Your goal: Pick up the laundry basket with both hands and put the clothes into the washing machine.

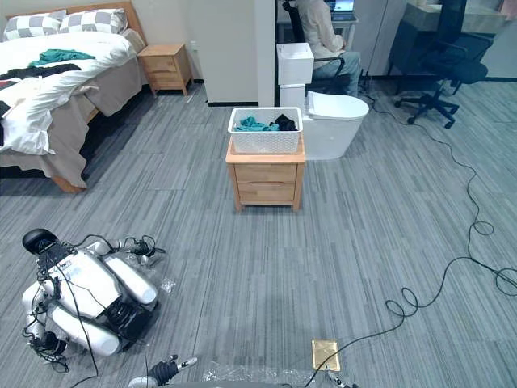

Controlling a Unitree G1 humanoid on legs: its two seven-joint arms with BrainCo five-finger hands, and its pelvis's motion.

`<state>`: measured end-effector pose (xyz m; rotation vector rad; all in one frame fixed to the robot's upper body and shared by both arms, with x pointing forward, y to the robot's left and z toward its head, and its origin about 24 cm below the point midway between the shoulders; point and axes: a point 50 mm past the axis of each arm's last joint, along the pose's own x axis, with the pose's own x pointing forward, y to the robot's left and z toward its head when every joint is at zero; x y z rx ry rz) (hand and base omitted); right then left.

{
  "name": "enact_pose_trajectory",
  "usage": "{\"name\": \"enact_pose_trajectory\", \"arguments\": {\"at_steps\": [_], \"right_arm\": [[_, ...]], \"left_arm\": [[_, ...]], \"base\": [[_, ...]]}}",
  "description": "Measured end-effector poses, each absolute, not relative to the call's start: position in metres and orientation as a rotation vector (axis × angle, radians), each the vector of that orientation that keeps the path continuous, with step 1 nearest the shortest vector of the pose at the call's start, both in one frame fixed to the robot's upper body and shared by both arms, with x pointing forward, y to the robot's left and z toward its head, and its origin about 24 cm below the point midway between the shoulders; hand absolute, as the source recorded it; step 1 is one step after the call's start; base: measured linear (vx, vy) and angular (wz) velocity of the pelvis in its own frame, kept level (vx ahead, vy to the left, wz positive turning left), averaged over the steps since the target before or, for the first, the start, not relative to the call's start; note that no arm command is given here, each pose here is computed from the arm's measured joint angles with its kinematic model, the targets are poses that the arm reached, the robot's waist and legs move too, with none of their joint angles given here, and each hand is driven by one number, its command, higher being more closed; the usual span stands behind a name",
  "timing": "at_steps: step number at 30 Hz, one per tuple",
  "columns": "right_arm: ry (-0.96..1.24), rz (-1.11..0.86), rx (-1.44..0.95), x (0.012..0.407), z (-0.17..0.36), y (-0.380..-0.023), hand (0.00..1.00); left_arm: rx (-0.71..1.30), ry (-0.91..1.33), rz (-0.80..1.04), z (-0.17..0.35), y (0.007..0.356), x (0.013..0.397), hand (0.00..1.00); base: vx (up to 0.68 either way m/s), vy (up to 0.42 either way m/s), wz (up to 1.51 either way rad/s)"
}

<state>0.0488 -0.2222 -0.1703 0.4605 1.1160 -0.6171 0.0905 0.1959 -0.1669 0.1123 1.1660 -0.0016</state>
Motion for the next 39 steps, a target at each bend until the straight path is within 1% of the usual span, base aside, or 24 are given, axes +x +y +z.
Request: {"name": "enact_pose_trajectory", "arguments": {"at_steps": [7,10,13,29,34,36,39], "right_arm": [[1.045,-0.592,0.498,0.079,-0.167,-0.215,0.00],[1.043,-0.595,0.500,0.079,-0.167,-0.215,0.00],[1.043,-0.592,0.501,0.079,-0.167,-0.215,0.00],[1.056,-0.588,0.505,0.075,-0.169,-0.212,0.00],[1.048,-0.552,0.492,0.085,-0.167,-0.210,0.00],[1.014,-0.537,0.490,0.100,-0.164,-0.211,0.00],[1.005,-0.545,0.492,0.102,-0.163,-0.214,0.00]], "left_arm": [[0.105,1.130,-0.004,-0.164,0.193,0.105,0.00],[0.094,1.112,-0.015,-0.163,0.187,0.111,0.00],[0.058,1.106,-0.040,-0.164,0.170,0.113,0.00],[0.033,1.103,-0.024,-0.164,0.171,0.114,0.00],[0.035,1.098,-0.026,-0.163,0.171,0.117,0.00],[0.038,1.082,-0.037,-0.162,0.169,0.123,0.00],[0.052,1.061,-0.058,-0.159,0.166,0.132,0.00]], "base": [[0.05,0.001,0.00],[0.00,0.005,0.03],[-0.04,0.010,0.00],[-0.02,0.001,-0.01],[-0.02,-0.001,-0.13],[-0.01,0.011,-0.18],[-0.01,0.037,0.12]]}}
